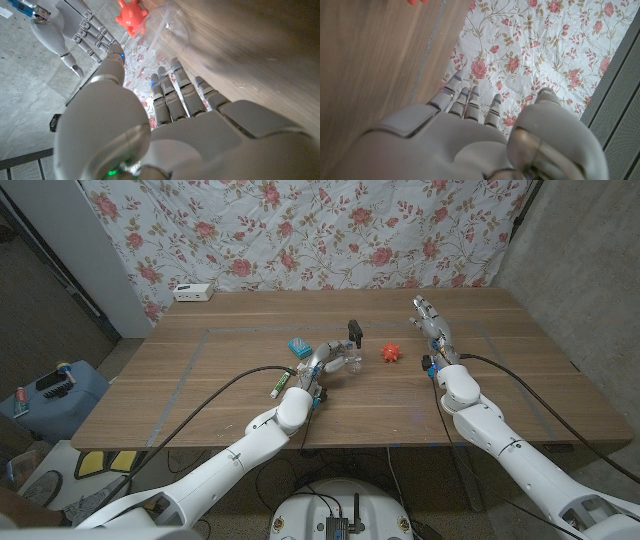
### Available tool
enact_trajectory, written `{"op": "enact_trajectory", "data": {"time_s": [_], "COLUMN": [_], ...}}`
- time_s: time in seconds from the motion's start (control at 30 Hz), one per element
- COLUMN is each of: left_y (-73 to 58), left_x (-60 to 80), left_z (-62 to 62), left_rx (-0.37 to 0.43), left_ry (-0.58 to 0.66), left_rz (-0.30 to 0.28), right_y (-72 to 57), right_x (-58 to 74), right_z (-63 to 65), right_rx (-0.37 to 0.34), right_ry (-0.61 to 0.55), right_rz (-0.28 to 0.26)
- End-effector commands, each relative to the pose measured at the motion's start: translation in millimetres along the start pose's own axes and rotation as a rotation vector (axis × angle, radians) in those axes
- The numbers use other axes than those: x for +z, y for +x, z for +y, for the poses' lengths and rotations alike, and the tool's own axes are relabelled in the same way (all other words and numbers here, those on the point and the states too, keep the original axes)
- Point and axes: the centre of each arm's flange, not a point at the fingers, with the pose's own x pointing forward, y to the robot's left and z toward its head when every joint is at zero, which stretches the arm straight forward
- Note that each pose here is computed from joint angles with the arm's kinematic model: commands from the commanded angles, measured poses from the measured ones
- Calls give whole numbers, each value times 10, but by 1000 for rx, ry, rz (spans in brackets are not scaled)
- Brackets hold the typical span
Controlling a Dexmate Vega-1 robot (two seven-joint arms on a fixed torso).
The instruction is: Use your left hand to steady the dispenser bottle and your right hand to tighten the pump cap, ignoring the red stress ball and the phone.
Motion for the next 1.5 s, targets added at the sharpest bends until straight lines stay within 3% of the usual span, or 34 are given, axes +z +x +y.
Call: {"op": "enact_trajectory", "data": {"time_s": [0.03,0.8,1.5], "left_y": [1,37,47], "left_x": [-24,-68,-85], "left_z": [-22,-33,-29], "left_rx": [-4,-35,-34], "left_ry": [-5,29,41], "left_rz": [2,10,31], "right_y": [-43,-66,-72], "right_x": [-154,-319,-374], "right_z": [5,34,37], "right_rx": [-9,-22,-36], "right_ry": [62,147,148], "right_rz": [5,26,17]}}
